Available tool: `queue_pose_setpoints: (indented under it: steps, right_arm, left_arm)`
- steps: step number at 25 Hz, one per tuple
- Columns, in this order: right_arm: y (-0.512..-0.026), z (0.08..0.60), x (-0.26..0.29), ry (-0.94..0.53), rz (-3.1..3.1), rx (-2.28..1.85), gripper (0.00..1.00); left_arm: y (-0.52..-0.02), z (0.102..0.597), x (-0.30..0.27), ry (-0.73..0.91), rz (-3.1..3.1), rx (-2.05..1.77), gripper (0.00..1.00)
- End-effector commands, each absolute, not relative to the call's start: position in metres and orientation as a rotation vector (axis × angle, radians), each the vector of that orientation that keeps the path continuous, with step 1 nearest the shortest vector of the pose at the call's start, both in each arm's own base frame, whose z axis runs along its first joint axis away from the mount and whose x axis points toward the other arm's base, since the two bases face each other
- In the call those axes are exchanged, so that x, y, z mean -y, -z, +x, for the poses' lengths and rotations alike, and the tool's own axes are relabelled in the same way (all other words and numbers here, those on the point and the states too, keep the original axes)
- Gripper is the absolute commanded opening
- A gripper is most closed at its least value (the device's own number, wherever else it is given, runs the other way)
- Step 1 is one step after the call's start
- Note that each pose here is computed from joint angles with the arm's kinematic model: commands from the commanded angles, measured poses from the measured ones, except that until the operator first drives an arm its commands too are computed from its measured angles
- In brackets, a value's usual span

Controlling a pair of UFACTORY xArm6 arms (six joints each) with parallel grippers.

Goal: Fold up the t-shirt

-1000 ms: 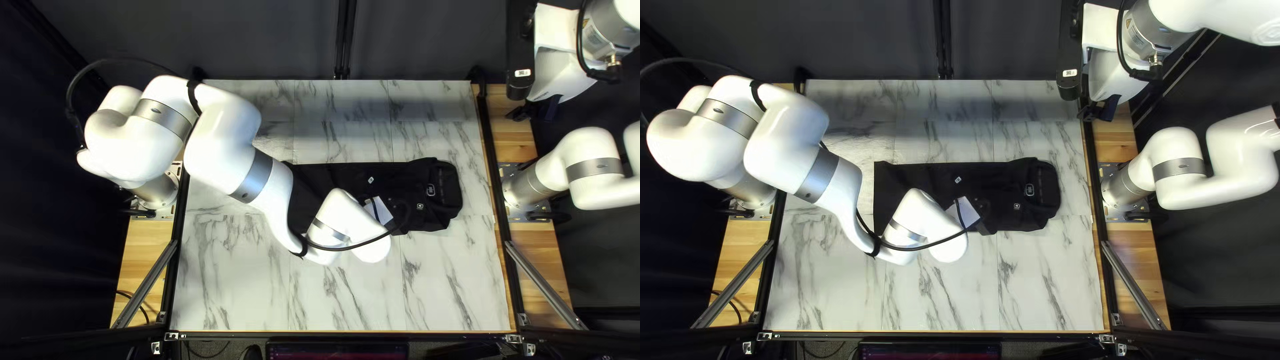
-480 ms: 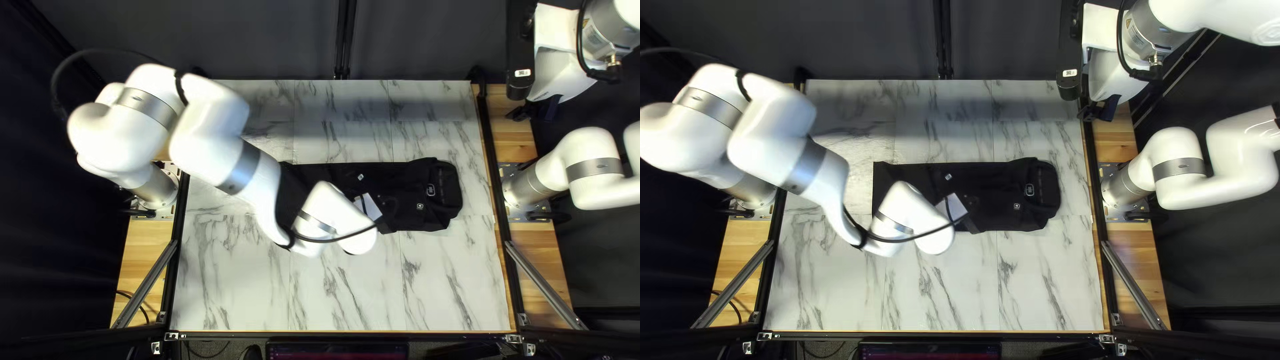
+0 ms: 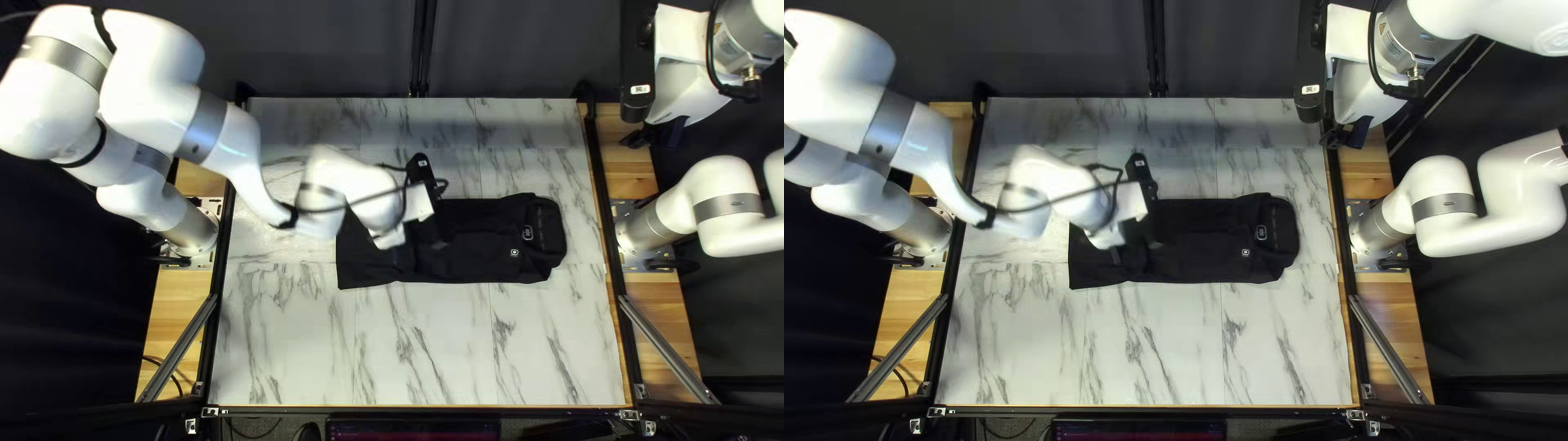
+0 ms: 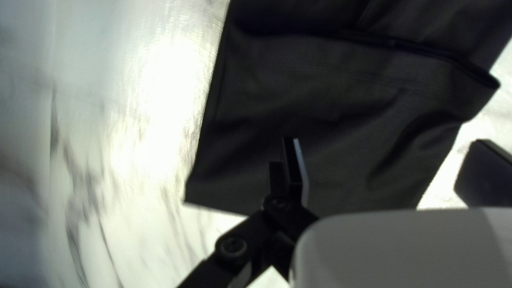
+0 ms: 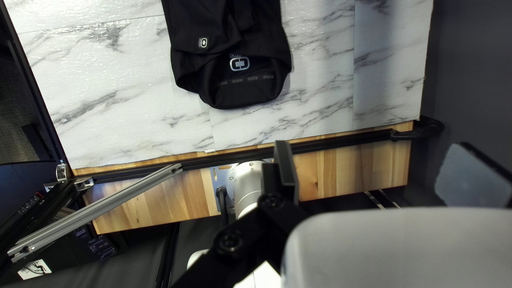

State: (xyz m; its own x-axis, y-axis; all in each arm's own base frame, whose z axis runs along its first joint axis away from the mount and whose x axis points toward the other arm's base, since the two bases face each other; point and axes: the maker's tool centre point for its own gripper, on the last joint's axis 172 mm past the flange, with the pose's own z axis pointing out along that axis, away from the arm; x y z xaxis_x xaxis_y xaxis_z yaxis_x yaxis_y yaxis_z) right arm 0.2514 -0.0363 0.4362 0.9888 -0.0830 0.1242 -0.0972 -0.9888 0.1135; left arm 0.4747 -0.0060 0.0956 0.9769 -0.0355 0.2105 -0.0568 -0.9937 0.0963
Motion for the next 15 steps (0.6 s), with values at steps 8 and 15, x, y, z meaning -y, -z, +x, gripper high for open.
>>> queue_pose_setpoints:
  steps: [8,15]
  right_arm:
    - [-0.436,0.251,0.036,-0.181,3.014,0.137,1.00]
    - [-0.436,0.251,0.036,-0.181,3.014,0.137,1.00]
  left_arm:
    - [-0.049,0.490,-0.056,-0.431,2.869,0.382,1.00]
    - [-0.037,0.503,-0.055,-0.345,2.896,0.340,1.00]
